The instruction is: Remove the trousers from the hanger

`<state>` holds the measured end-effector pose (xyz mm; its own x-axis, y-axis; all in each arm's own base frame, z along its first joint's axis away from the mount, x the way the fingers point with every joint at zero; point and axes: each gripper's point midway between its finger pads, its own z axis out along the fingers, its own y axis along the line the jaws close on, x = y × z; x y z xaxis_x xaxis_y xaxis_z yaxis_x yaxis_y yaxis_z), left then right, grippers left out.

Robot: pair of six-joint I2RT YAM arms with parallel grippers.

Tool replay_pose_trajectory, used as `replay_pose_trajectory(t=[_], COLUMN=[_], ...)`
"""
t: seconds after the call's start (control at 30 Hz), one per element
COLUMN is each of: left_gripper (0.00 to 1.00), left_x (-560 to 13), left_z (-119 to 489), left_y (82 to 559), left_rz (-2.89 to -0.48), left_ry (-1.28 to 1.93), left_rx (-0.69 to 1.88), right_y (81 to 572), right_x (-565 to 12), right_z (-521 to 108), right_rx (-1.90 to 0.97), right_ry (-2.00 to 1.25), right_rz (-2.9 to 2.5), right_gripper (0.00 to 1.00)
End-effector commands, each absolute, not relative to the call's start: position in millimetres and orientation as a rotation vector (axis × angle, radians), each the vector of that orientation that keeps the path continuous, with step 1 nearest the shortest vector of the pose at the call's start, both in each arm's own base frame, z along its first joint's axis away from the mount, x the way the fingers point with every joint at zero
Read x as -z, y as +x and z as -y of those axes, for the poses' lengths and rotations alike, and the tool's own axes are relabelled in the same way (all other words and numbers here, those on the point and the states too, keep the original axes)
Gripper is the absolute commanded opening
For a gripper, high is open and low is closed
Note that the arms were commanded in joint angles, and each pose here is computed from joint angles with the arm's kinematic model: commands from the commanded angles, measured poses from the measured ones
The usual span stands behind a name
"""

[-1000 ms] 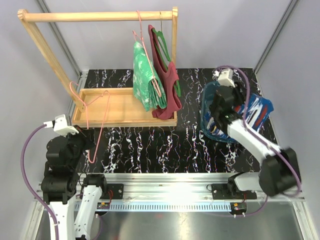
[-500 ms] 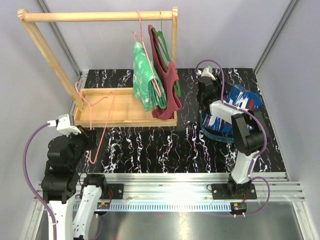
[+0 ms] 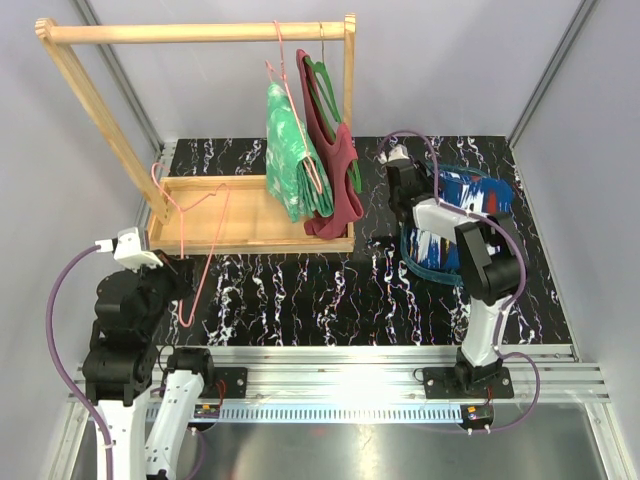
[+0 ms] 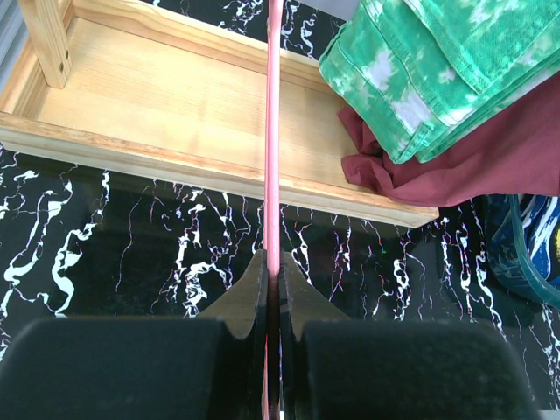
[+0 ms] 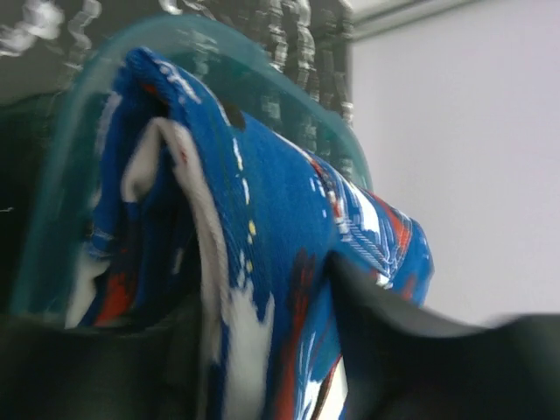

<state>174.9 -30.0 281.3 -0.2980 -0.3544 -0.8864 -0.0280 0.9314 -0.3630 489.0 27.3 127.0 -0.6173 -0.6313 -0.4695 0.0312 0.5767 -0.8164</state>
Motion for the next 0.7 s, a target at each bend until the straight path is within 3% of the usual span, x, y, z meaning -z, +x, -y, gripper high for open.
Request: replay_pose_trajectory(t=[0.0, 0.07, 0.1, 0.13, 0.17, 0.33, 0.53, 0.67], left_gripper=[0.0, 0.0, 0.0, 0.0, 0.0, 0.0, 0.0, 0.0], left_x=[-305.9, -313.4, -314.3, -317.1, -321.9, -337.9, -379.4, -407.6], left_z=[29.7, 27.9, 25.3, 24.0, 22.8, 15.9, 22.8, 22.7], left_y=[183.7, 181.3, 182.5, 182.3, 180.9, 181.4, 175.7, 177.0], left_rz=[-1.781, -1.776, -1.779, -1.777, -1.77, -1.746, -1.698, -1.651], left_ry=[-0.248, -0.25, -0.262, -0.263, -0.264, -0.282, -0.223, -0.17], left_rx=[0.324, 0.313, 0.299, 0.291, 0.284, 0.248, 0.278, 0.256], right_y=[488.7, 490.3, 480.3, 480.4, 473.0, 442.4, 454.1, 464.7], right_x=[-176.3, -193.8, -203.4, -212.2, -215.4, -246.6, -190.3, -131.0], right_z=[-53.0, -64.1, -66.0, -71.0, -72.3, -88.5, 5.6, 35.6], right_rx=[0.743, 0.575, 0.482, 0.358, 0.283, -0.321, -0.105, 0.021], right_ry=[-0.355, -0.335, -0.285, -0.274, -0.258, -0.083, 0.376, 0.476], right_rz=[-2.037, -2.055, -2.084, -2.086, -2.11, -2.089, -2.165, -2.283], right_gripper=[0.59, 0.65, 0.85, 0.96, 0.99, 0.99, 0.99, 0.99])
